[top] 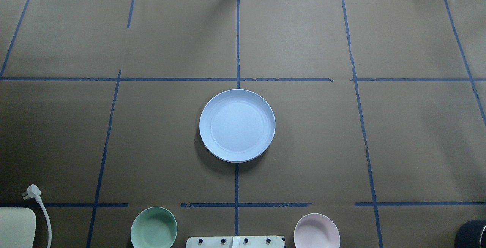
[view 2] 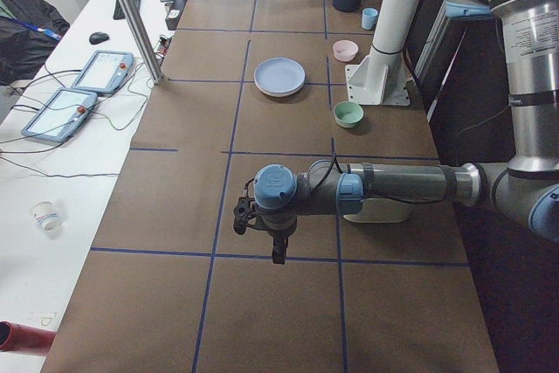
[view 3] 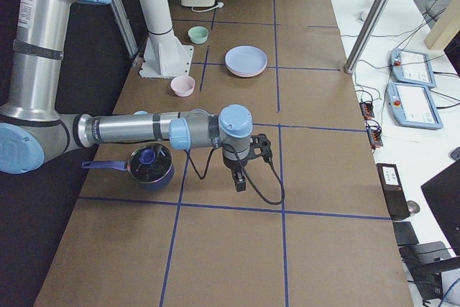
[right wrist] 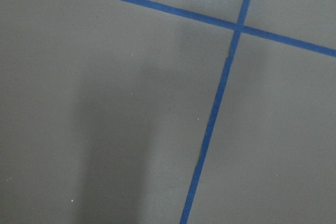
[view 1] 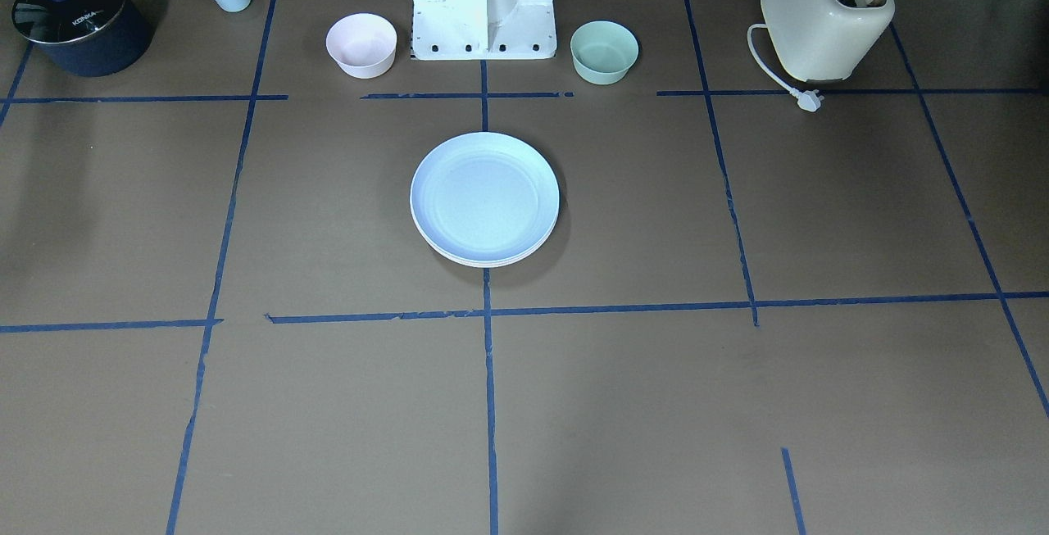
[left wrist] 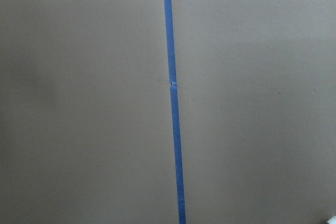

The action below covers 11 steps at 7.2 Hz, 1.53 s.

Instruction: Stack three plates with pink and blue

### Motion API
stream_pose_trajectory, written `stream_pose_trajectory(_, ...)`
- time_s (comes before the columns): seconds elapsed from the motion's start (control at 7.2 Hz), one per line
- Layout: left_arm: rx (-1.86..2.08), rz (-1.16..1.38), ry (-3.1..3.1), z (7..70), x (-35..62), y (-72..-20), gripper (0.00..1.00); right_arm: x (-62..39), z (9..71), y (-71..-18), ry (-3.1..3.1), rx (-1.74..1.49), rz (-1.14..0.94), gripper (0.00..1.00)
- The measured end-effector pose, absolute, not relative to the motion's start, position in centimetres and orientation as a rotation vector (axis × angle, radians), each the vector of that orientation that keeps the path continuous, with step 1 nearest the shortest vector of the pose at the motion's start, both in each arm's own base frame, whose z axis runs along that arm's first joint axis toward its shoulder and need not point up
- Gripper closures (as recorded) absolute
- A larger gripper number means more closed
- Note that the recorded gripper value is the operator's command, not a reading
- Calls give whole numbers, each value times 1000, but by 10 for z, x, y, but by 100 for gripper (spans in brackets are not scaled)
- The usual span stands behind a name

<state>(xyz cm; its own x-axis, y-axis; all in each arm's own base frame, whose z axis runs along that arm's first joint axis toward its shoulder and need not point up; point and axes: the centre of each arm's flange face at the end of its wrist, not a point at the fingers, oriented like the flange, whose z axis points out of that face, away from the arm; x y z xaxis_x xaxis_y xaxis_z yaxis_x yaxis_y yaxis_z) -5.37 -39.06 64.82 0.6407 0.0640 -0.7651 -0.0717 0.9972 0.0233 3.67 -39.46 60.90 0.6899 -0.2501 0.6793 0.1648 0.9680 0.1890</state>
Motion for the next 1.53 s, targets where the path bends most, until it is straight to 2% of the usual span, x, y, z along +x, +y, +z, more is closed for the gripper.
stream_pose_trajectory(1.53, -40, 65, 871, 662, -54, -378, 0, 44, 629, -381, -782, 85, -198, 0)
